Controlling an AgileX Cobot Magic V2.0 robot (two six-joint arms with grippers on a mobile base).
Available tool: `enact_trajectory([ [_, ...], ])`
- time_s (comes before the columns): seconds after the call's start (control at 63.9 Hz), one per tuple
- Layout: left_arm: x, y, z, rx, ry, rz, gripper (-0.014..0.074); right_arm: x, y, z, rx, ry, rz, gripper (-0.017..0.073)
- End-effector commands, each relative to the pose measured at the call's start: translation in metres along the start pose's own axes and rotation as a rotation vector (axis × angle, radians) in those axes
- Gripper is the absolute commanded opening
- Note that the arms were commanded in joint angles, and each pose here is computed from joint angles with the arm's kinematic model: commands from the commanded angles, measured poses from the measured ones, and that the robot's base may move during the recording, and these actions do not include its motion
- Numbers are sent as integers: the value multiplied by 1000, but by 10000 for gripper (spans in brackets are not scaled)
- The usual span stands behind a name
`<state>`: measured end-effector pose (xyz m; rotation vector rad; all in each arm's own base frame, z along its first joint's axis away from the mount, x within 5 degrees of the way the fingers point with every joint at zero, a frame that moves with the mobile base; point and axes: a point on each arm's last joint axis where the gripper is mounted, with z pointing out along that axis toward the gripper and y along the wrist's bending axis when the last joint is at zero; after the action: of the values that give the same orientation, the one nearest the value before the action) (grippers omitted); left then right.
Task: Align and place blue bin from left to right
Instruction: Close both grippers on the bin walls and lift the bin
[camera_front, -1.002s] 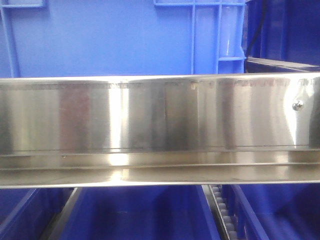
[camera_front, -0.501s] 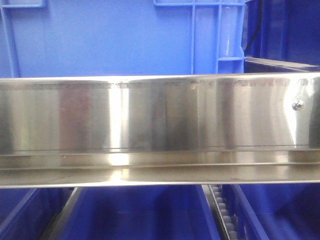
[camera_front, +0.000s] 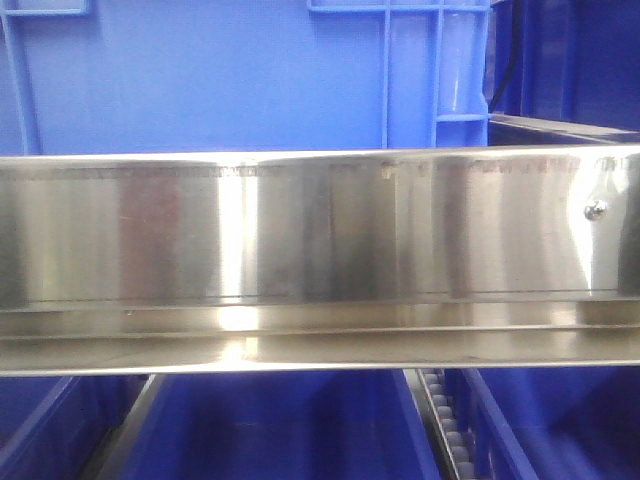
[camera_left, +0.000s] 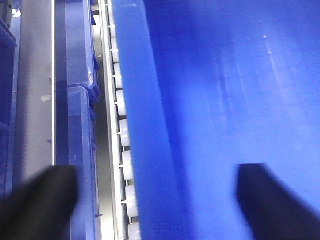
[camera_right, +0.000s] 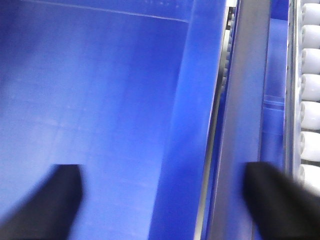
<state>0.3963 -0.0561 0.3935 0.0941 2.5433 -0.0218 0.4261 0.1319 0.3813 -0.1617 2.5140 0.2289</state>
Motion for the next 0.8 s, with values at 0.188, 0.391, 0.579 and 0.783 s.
enact_trajectory([
  [0.188, -1, -4, -5, 60, -15, -27, -111, -2, 6, -5, -51, -17, 16, -160],
  [0.391, -1, -7, -5, 103, -11, -46, -111, -3, 11, -6, -117, -28, 39, -160],
  [0.579, -1, -11, -12, 186, -18, -83, -111, -3, 16, -9, -167, -37, 57, -160],
  [0.783, -1, -13, -18, 215, -26, -92, -111, -6, 16, -17, -172, -67, 57, -160],
])
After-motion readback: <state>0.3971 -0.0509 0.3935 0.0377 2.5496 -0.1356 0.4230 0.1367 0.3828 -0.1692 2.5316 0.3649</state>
